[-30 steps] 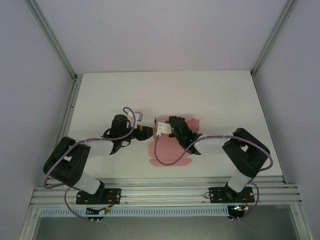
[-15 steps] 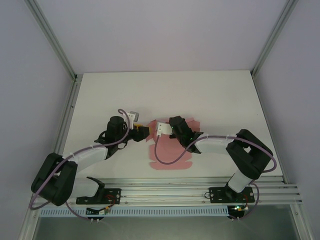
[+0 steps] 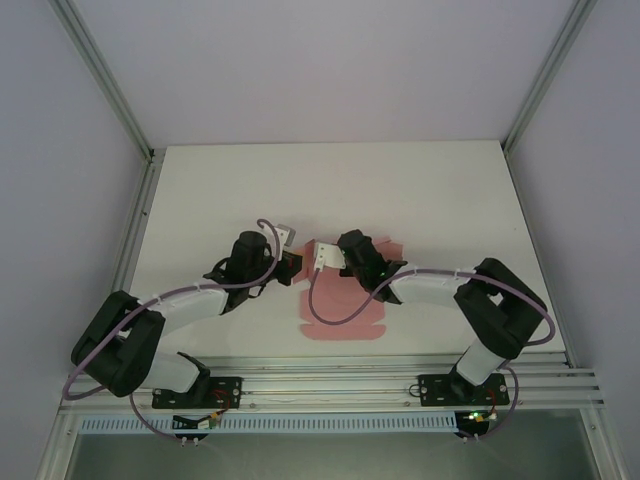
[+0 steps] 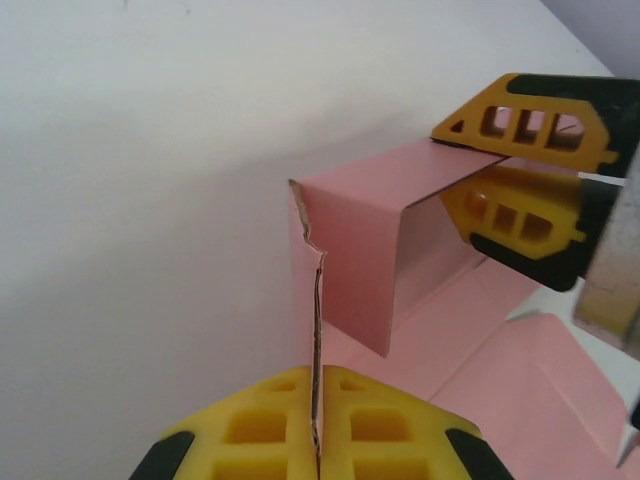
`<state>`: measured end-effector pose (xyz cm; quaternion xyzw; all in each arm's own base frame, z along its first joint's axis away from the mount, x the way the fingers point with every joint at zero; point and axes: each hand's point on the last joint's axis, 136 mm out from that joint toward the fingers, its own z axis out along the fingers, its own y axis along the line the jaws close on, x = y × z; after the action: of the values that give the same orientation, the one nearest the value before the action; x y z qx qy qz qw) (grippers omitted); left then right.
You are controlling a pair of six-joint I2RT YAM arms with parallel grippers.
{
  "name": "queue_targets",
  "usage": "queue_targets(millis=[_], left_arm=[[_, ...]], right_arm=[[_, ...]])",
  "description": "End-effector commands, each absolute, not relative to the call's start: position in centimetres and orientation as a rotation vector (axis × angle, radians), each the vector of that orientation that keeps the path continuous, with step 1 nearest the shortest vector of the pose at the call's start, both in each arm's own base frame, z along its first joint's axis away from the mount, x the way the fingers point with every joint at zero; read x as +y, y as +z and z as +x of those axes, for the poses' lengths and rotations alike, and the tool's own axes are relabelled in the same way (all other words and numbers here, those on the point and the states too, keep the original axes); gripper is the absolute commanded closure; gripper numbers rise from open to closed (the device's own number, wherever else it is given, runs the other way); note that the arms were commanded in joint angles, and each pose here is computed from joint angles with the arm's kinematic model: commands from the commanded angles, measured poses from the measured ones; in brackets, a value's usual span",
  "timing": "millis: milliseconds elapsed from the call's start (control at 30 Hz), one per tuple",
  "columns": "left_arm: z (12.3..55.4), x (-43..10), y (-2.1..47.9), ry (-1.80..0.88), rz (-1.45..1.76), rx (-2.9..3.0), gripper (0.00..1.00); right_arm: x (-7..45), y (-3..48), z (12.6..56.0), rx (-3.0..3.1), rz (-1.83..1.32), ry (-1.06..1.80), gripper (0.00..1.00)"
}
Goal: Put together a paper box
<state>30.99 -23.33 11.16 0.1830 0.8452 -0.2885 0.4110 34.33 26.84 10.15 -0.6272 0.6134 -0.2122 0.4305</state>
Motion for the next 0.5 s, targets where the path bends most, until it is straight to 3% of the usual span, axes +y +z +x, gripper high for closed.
queue_targets(millis=[0,267,467], left_arm=[[31.5,-22.4,12.7,-0.627,0.491,2.052,1.0],[31.3,-22.0,12.4,-0.587,0.511,2.057,1.0],[31.2,-22.3,12.3,-0.591,0.544,2.053,1.0]], right_arm=[[25.0,11.2,34.0,1.629,-1.535,-0.446,0.8],[21.6,11.9,34.5,1.727,-1.505,-0.357,0.78],[21.6,11.3,34.4,1.752,-1.53,-0.31,0.83]])
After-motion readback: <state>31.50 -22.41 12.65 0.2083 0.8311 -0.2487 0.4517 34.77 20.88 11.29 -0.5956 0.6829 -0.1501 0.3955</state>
